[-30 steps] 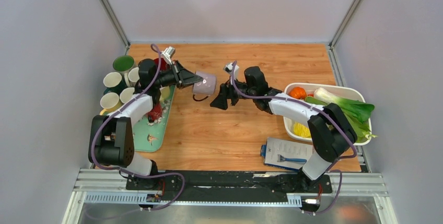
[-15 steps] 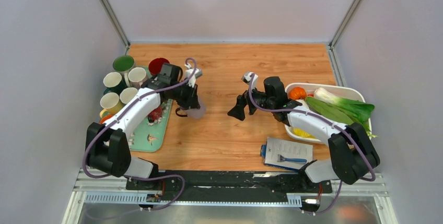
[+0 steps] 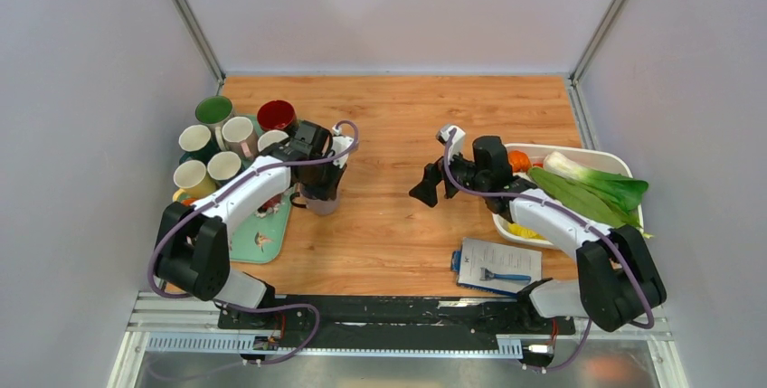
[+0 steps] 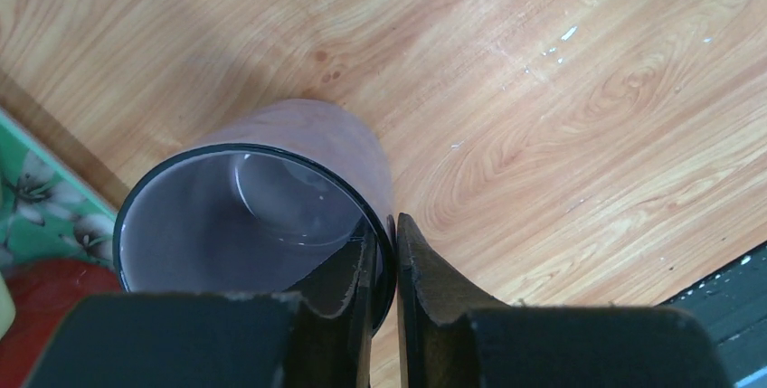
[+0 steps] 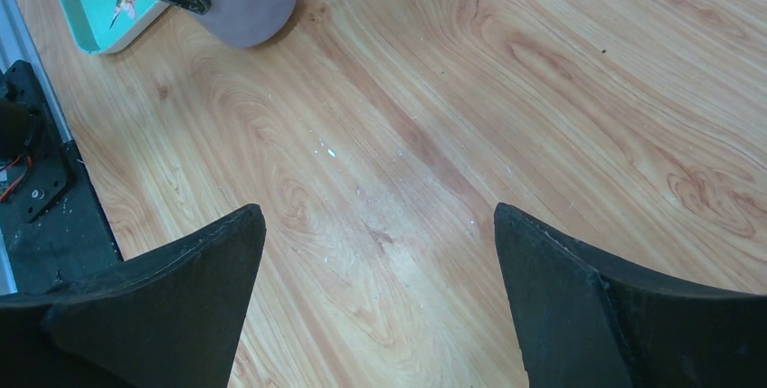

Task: Turn the mug right side up
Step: Place the cup at the center of the board, then pick up the cup at the center of the board.

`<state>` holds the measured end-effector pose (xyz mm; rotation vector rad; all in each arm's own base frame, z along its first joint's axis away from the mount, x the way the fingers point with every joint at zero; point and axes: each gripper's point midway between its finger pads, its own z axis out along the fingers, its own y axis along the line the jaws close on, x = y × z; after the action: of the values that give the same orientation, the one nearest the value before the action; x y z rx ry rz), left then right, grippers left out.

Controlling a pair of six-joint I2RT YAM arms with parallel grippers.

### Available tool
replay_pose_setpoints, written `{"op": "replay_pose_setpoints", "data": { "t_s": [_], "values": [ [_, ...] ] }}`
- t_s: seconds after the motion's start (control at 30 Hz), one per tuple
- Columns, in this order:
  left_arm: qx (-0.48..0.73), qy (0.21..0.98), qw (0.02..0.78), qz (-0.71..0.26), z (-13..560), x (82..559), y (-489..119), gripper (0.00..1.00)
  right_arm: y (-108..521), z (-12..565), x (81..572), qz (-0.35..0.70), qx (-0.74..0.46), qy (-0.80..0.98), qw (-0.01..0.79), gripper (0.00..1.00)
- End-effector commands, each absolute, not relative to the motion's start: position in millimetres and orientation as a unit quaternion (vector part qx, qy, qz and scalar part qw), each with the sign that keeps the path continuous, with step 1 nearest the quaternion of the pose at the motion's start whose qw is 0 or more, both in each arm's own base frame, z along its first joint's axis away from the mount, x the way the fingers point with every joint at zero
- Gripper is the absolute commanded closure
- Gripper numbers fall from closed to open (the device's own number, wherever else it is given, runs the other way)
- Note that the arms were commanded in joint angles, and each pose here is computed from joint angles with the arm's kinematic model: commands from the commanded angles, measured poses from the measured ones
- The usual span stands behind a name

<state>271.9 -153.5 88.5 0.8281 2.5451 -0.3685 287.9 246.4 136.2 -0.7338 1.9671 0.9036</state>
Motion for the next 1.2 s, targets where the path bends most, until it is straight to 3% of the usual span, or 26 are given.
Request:
{"op": "replay_pose_setpoints", "data": {
  "t_s": [0.0,0.17,0.43,0.6,0.73,0.87,1.17],
  "values": [
    [0.314,0.911,0.233,-0.134,90,276,-166,0.78,240,147,291,0.351,-0.297,0.772,0.44,0.0],
    [0.333,0.902,0.236,-0.139,101,274,-168,0.54,229,148,296,0.345,-0.283,0.775,0.447,0.0],
    [0.495,0.826,0.212,-0.167,157,245,-166,0.4,212,147,300,0.34,-0.258,0.783,0.452,0.0],
    [0.615,0.744,0.237,-0.114,175,232,-139,0.33,212,150,298,0.36,-0.247,0.78,0.447,0.0],
    [0.608,0.759,0.227,-0.06,165,245,-102,0.31,213,153,299,0.363,-0.25,0.776,0.45,0.0],
    [0.556,0.803,0.2,-0.076,154,256,-69,0.32,213,155,300,0.361,-0.252,0.774,0.455,0.0],
    [0.552,0.806,0.189,-0.104,112,266,-68,0.35,214,158,301,0.364,-0.253,0.773,0.454,0.0]
  ]
}}
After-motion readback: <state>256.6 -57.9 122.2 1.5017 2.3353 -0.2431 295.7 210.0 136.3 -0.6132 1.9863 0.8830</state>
